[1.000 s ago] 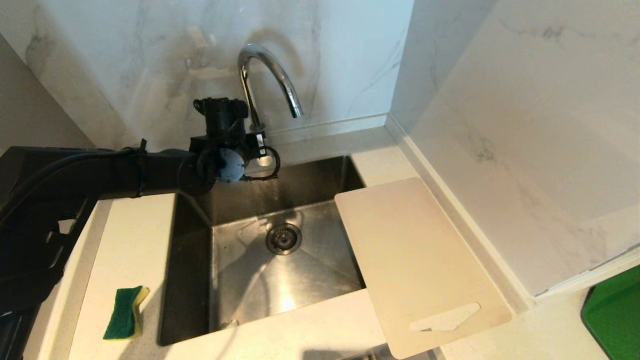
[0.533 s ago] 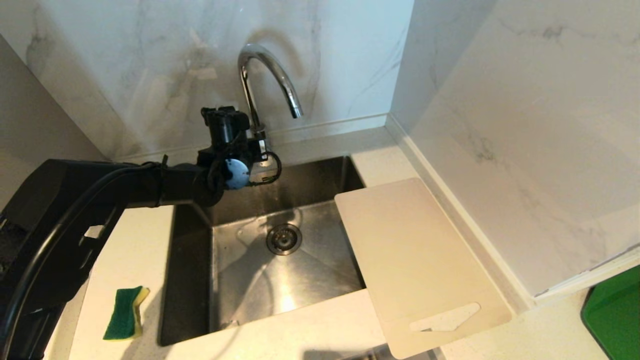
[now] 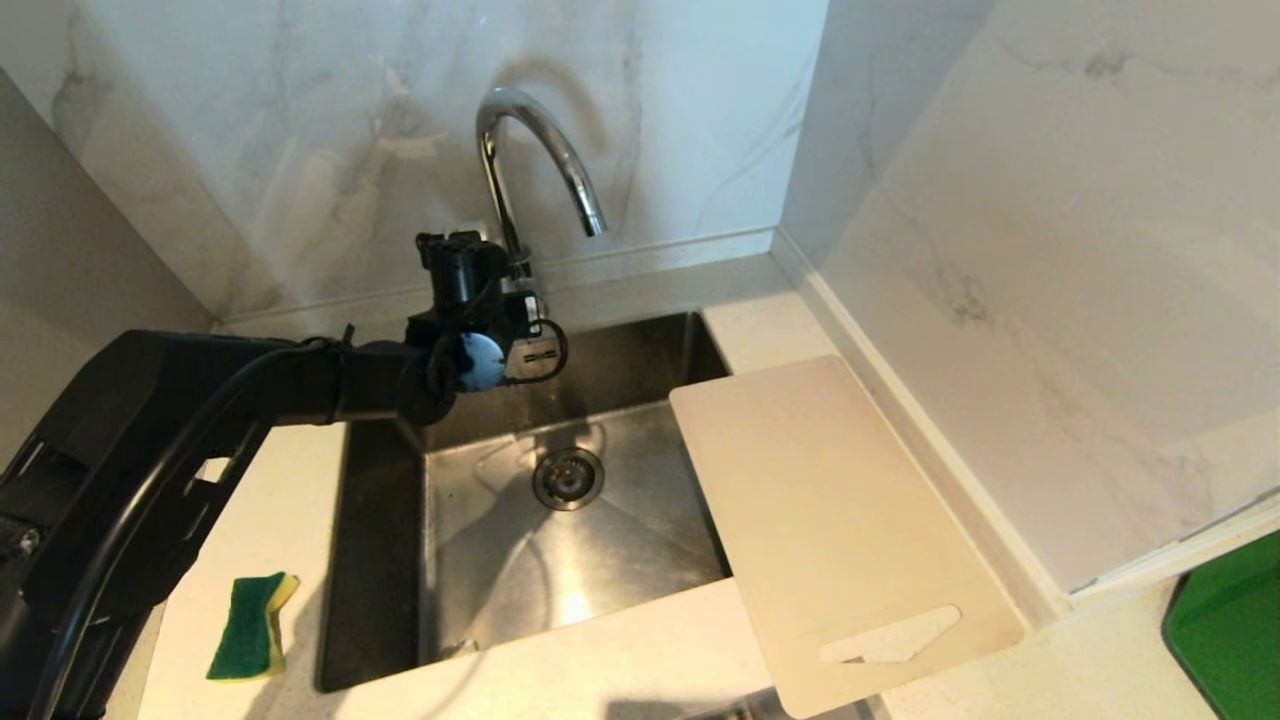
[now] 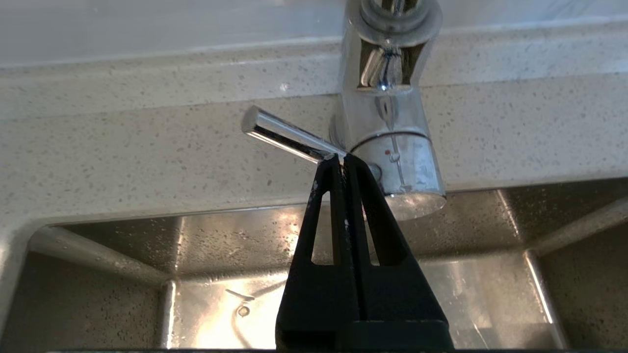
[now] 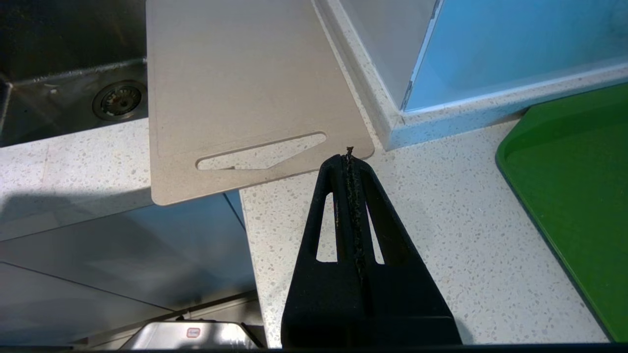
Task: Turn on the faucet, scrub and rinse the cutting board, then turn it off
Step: Turn on the tap
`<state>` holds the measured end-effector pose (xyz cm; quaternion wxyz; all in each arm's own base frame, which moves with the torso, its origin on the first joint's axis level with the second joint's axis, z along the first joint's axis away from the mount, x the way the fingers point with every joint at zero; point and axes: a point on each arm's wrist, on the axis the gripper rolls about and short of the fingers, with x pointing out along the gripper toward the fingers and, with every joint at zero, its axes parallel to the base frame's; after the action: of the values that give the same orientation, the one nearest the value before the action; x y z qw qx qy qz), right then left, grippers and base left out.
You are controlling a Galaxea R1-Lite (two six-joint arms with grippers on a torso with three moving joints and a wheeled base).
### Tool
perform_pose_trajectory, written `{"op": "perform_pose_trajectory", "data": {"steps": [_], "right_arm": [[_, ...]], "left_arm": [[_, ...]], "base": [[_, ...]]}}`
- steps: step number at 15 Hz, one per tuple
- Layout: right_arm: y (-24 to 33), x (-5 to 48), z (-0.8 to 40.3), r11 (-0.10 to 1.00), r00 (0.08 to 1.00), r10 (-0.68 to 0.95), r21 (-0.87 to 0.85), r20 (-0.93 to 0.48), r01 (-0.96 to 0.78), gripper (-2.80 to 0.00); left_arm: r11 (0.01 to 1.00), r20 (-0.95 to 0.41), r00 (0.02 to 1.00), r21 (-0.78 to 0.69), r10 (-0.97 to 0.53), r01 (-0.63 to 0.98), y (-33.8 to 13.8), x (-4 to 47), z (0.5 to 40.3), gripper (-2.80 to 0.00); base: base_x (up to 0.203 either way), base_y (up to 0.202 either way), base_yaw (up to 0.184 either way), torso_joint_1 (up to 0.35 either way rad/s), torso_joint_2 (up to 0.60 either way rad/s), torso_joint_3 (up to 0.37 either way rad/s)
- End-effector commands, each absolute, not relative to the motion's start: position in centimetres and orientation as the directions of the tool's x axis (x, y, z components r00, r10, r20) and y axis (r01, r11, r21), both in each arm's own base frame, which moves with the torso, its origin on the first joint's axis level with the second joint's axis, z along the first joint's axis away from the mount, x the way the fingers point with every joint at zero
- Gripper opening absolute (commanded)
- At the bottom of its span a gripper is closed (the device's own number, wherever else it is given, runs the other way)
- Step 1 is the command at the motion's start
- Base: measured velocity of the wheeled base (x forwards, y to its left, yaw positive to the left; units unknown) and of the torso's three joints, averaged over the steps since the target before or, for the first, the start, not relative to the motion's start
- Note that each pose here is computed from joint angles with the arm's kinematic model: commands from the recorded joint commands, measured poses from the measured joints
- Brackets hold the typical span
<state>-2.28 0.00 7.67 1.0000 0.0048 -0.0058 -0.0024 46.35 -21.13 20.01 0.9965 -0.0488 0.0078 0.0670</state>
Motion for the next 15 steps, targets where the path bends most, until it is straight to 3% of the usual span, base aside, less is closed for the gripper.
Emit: {"op": "perform_pose_trajectory", "data": {"steps": [1, 7, 15], "right_arm": [[0.01, -2.28, 7.67, 1.0, 1.0, -0.006, 0.01, 0.012, 0.006, -2.8], [0.0, -2.28, 7.66, 1.0, 1.0, -0.005, 0.01, 0.012, 0.004, -2.8], [0.01, -2.28, 7.67, 1.0, 1.0, -0.005, 0.01, 0.012, 0.005, -2.8]], "left_arm": [[0.984, -0.026, 0.989, -0.097, 0.147, -0.149, -21.08, 46.43, 19.8, -2.8], [0.966, -0.061, 0.967, -0.063, 0.246, -0.25, -20.83, 46.15, 19.66, -2.8], [0.967, -0.049, 0.969, -0.076, 0.241, -0.244, -21.23, 45.59, 20.47, -2.8]], "base": [[0.0, 0.0, 0.0, 0.0, 0.0, 0.0], [0.0, 0.0, 0.0, 0.0, 0.0, 0.0], [0.0, 0.0, 0.0, 0.0, 0.0, 0.0]]}}
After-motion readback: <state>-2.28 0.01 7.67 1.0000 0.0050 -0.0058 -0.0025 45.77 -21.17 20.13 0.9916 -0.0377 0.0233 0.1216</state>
